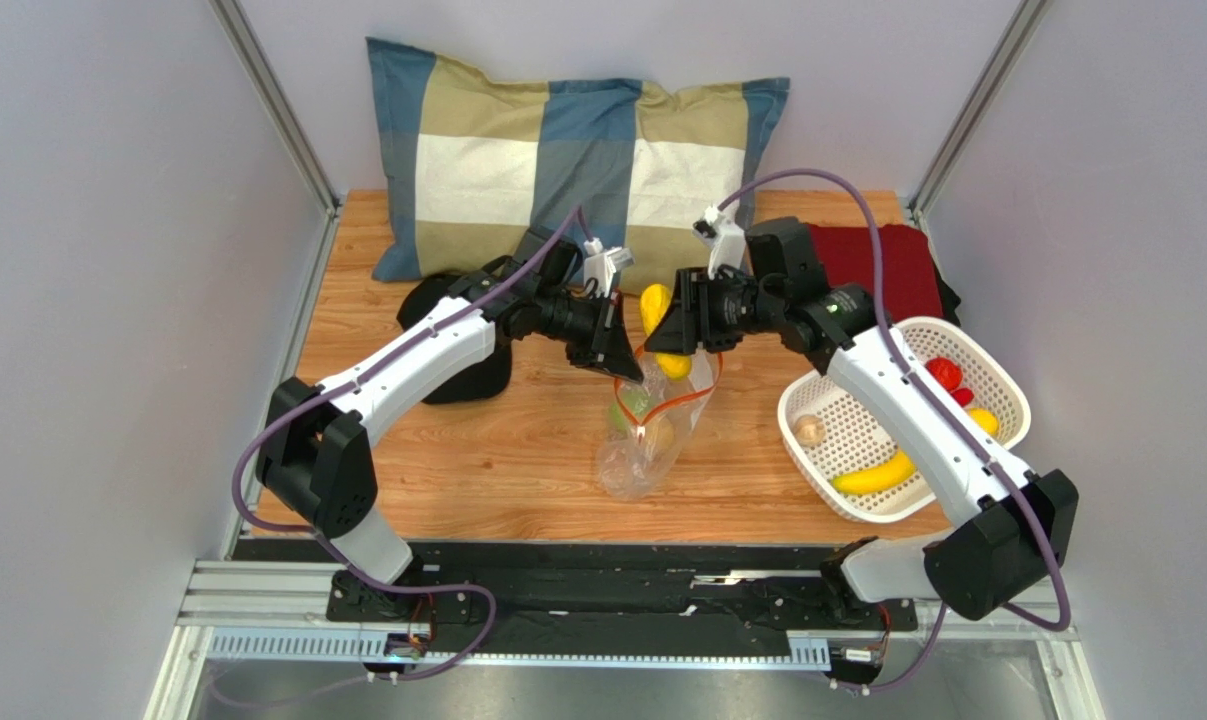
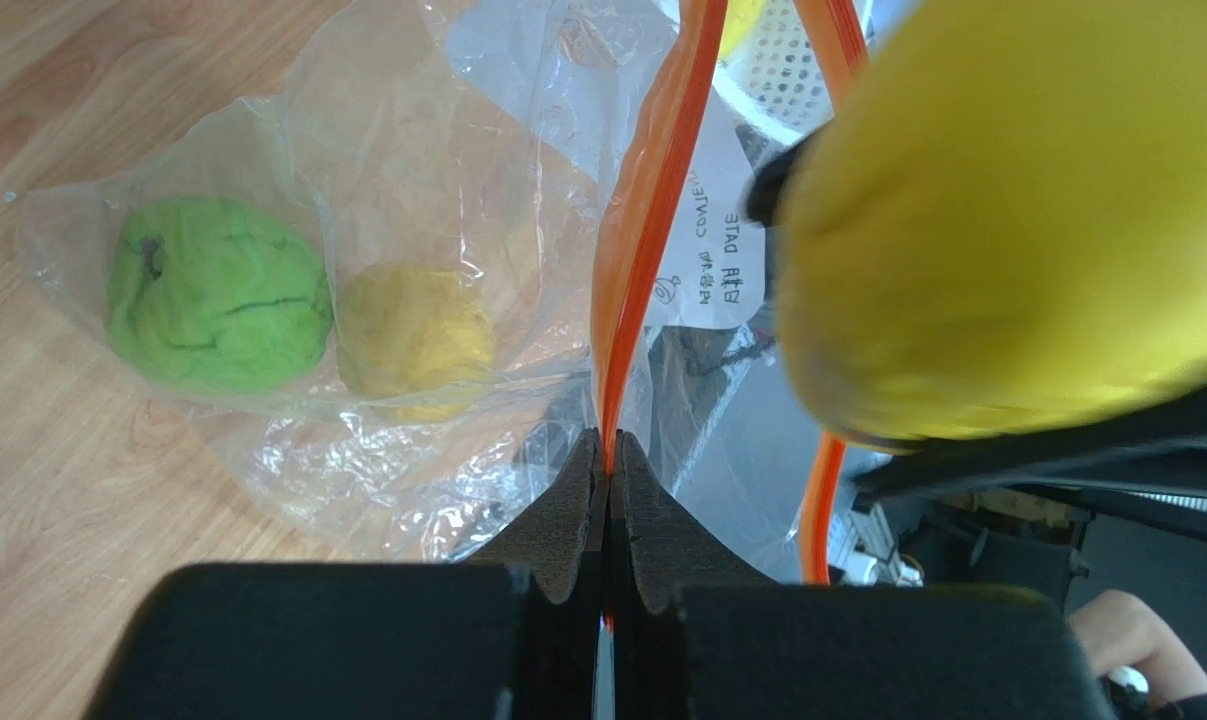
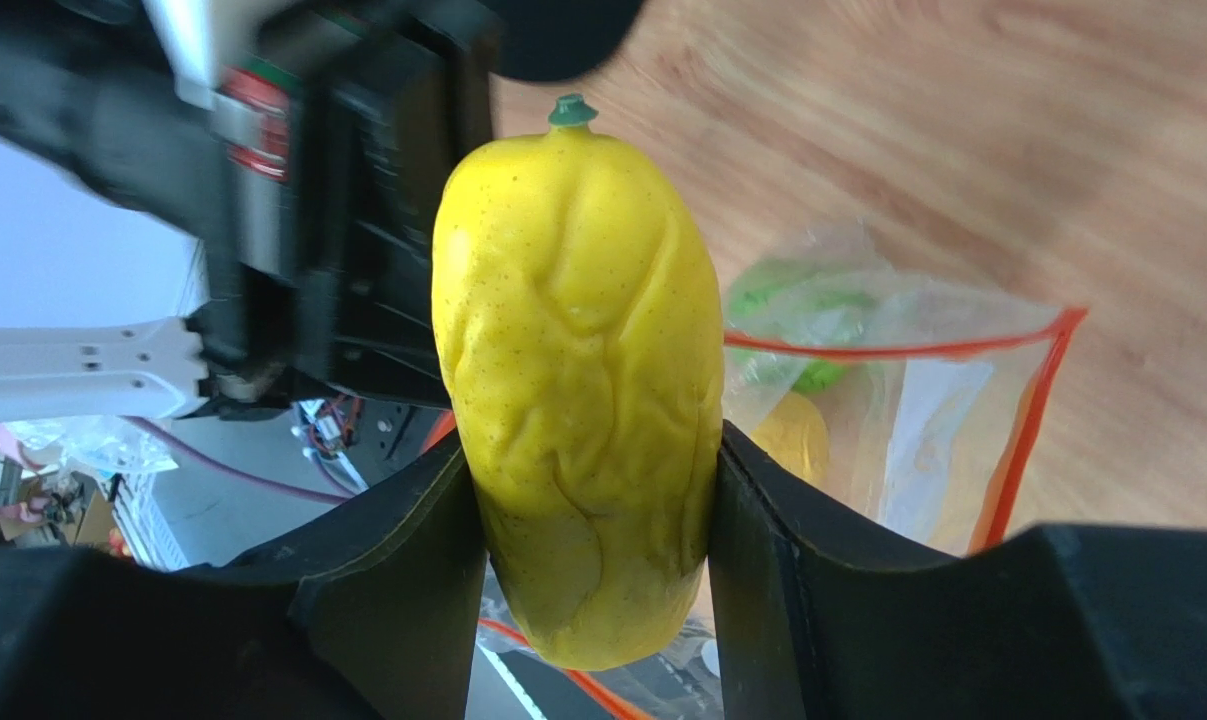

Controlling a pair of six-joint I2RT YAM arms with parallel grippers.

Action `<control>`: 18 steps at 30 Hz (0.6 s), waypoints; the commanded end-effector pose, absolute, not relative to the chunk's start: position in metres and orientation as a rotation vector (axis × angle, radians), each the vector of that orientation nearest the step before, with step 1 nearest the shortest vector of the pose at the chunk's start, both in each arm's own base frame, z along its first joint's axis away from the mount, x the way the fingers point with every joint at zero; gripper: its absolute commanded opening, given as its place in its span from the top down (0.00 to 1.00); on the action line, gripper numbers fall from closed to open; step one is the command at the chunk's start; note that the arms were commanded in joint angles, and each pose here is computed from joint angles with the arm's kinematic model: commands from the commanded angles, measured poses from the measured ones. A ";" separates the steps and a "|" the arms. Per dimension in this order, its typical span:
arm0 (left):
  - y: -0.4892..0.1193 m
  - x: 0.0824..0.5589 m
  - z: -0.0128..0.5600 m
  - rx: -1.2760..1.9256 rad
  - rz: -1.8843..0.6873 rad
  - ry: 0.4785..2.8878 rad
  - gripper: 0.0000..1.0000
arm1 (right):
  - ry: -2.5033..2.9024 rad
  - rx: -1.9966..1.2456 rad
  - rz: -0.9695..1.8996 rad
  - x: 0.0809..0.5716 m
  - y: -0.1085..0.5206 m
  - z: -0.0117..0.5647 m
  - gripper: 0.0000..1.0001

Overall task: Place the food in the zip-top bag and seal the zipper
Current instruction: Place the fake fruit in the zipper food storage bag.

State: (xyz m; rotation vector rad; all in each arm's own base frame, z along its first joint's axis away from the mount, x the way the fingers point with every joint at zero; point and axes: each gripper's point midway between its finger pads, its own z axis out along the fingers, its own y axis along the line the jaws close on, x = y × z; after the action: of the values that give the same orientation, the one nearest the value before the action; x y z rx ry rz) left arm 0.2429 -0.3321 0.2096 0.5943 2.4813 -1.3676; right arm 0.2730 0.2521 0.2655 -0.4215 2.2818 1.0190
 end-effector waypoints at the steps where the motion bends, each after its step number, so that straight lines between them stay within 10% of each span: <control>1: -0.330 0.249 0.237 0.606 -1.344 2.384 1.00 | 2.312 -0.338 0.949 0.272 0.250 0.247 1.00; 8: -0.324 0.257 0.240 0.559 -1.345 2.380 1.00 | 2.420 -0.375 0.856 0.256 0.237 0.213 0.94; 18: -0.324 0.257 0.242 0.562 -1.343 2.372 1.00 | 2.374 -0.535 0.714 0.260 0.220 0.244 0.10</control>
State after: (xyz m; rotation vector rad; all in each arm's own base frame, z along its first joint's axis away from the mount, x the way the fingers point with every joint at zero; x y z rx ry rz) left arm 0.2547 -0.3230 0.2137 0.5389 2.4680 -1.3287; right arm 0.2493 0.2270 0.2039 -0.4450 2.5019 0.7840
